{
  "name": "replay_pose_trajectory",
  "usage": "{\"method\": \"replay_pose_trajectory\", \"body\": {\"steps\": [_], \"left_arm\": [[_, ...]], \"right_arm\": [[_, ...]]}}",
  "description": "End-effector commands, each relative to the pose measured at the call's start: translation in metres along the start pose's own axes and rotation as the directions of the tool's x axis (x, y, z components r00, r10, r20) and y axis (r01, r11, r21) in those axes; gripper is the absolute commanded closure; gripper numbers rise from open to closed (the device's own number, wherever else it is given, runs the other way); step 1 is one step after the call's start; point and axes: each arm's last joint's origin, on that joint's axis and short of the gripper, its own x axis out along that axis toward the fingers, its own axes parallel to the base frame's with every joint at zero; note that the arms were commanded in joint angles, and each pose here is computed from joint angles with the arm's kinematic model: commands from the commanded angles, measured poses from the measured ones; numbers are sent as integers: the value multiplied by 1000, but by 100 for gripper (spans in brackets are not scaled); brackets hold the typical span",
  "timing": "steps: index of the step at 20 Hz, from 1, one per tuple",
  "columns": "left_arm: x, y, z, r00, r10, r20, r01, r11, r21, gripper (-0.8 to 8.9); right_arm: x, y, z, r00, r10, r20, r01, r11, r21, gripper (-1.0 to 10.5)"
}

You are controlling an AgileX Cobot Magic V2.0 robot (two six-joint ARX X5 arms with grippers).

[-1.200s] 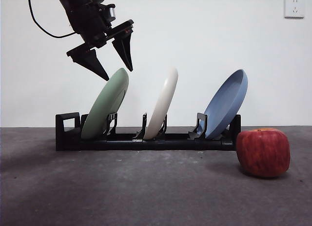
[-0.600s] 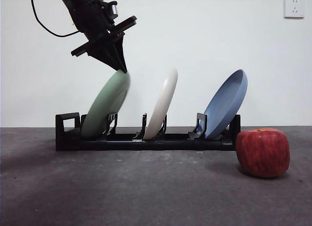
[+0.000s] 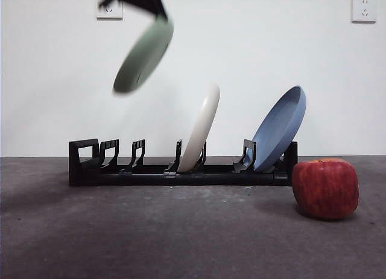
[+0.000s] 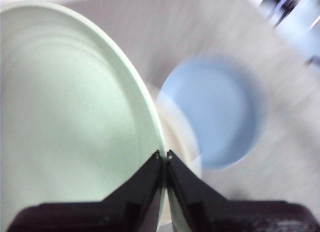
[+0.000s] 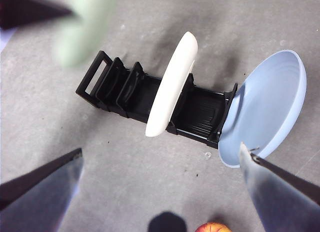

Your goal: Take the green plate from the plate rack,put the plate on the table,take the apple from the table,put the apple in the plate

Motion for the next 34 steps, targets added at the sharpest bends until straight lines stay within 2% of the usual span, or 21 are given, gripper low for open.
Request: {"method": "replay_pose_trajectory", "body": {"steps": [1,3,5,8,10,13,15,17,21,23,27,31,34], "left_arm": [[-47,-33,11,997,-31,76,24,995,100,822],[-82,-59,12,990,-2,142,-23,984,175,822],[-117,-86,8,977,-25,212,-23,975,221,822],[-155,-124,-8,966,-21,256,-62,947,314,822],[-169,-145,-26,971,23,238,-109,928,355,822],[-173,-165,-68,983,130,133,-175,890,422,822],[-162,-173,-102,988,153,23,-146,875,461,822],[-145,-176,-134,978,191,-82,-130,869,477,822],[-96,-178,-185,916,317,-247,-166,859,485,822],[-65,-180,-202,899,344,-273,-176,851,494,822],[0,-185,-226,895,346,-281,-168,846,507,822],[59,-191,-242,872,373,-316,-143,813,565,822],[96,-189,-259,836,412,-362,-130,790,599,822]], "right_arm": [[1,0,3,1000,-2,14,2,1000,-11,413],[1,0,5,999,1,44,0,1000,-26,414],[1,0,6,999,-1,48,2,1000,-28,415],[1,0,4,999,-5,33,5,1000,-25,415],[1,-1,3,1000,-11,22,11,1000,-25,415],[1,-2,2,998,-54,11,54,998,-25,415],[1,-2,1,998,-67,-1,67,997,-22,415],[1,-2,0,998,-67,-7,67,998,-20,415],[1,-2,-2,997,-69,-24,69,998,-17,415],[1,-3,-2,997,-69,-31,69,998,-15,415],[1,-3,-3,997,-70,-38,70,997,-14,415],[1,-3,-4,996,-71,-48,70,997,-12,415],[1,-3,-4,996,-71,-52,71,997,-11,415]]}}
